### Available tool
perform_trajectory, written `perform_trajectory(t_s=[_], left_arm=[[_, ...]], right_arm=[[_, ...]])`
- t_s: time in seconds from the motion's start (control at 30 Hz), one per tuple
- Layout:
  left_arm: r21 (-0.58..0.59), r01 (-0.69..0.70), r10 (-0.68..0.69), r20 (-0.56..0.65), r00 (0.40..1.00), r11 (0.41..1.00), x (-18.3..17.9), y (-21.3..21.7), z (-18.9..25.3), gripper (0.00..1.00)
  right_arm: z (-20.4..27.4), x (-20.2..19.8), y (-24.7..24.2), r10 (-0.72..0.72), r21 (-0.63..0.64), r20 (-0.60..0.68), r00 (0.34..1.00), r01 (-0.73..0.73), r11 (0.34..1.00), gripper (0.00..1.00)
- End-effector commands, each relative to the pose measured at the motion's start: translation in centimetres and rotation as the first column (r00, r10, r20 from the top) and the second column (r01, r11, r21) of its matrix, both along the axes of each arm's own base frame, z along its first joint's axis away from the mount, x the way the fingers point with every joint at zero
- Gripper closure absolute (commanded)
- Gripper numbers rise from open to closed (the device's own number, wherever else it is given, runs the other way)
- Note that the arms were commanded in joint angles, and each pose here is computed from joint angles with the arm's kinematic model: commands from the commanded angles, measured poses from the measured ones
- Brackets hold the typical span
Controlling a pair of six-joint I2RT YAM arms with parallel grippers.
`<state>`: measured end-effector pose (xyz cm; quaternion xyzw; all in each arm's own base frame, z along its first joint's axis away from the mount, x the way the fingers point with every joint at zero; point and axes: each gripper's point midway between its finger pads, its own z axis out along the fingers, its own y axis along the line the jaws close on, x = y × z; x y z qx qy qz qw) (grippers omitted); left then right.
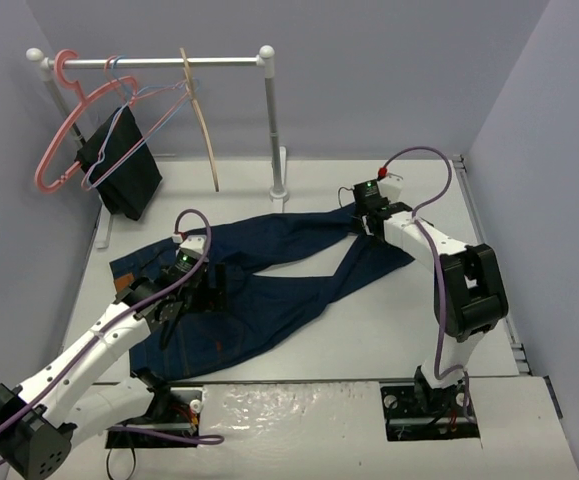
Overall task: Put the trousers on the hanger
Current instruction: Flatten out the trousers at the center of the board.
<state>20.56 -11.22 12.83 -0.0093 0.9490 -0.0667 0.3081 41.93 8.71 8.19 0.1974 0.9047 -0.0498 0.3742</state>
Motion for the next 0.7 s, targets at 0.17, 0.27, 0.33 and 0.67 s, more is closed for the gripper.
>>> perform_trajectory(t_s=[0.17,0.27,0.33,0.67], left_arm=[[0.001,-0.083,0.083,-0.03,0.996,0.997,-0.5,0.8,-1.5,0.13],[-0.009,-0.088,0.087,-0.033,0.996,0.996,-0.5,0.7,-1.6,0.13],[-0.014,-0.086,0.085,-0.035,0.996,0.996,-0.6,0.6,-1.7,0.13],[-0.012,-0.08,0.08,-0.041,0.996,0.997,-0.7,0.6,-1.7,0.13]], right_arm=[[-0.5,3.7,0.9,-0.093,0.009,0.057,0.994,0.093,0.996,0.54],[-1.4,4.0,0.6,-0.109,-0.01,0.048,0.993,0.11,0.994,0.54],[-1.9,4.2,0.8,-0.11,-0.015,0.041,0.993,0.111,0.994,0.54],[-3.4,4.4,0.1,-0.133,-0.055,0.015,0.991,0.134,0.99,0.61]])
